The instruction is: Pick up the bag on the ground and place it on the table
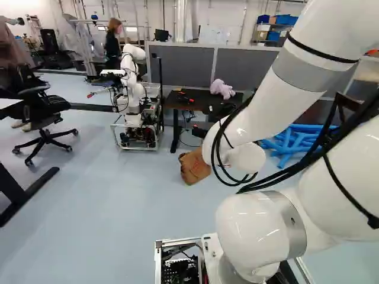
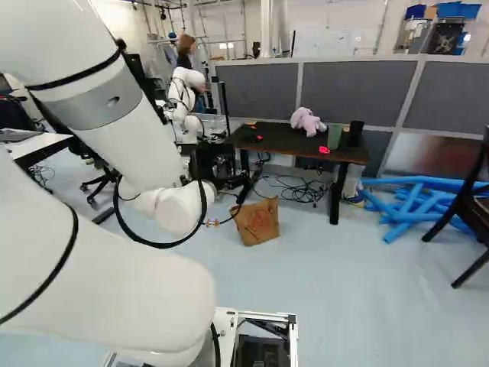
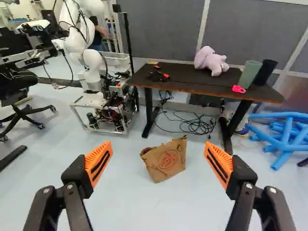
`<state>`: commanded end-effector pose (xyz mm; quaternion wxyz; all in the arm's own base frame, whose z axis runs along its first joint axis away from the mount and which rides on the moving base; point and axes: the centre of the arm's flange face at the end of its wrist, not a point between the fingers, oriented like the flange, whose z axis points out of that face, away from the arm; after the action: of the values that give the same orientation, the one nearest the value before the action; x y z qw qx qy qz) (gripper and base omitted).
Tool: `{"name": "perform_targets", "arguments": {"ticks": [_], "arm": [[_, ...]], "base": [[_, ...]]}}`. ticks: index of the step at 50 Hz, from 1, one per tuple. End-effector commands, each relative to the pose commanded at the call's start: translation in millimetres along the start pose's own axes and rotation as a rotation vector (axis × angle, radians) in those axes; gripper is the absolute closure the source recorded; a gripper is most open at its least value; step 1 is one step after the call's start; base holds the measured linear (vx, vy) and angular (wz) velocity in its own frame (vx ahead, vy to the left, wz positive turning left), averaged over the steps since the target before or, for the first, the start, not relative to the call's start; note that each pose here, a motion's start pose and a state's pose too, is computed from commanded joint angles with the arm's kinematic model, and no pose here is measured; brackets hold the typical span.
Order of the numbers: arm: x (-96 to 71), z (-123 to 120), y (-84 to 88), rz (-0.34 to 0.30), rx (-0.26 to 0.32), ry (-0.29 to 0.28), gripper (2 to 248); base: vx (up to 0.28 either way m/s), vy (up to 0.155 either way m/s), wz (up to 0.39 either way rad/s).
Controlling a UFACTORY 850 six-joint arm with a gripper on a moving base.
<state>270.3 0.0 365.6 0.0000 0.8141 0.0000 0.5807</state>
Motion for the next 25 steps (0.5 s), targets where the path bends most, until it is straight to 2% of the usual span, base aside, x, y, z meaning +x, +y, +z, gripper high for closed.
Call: {"name": "perform_targets", "arguments": {"ticks": [15, 25], "arm": [[0.0, 0.0, 0.0, 0.0, 0.0, 0.0, 3], [0.0, 0.0, 0.0, 0.0, 0.0, 0.0, 3]], "base": [[0.163, 0.036, 0.16], [0.163, 0.005, 0.002]]}}
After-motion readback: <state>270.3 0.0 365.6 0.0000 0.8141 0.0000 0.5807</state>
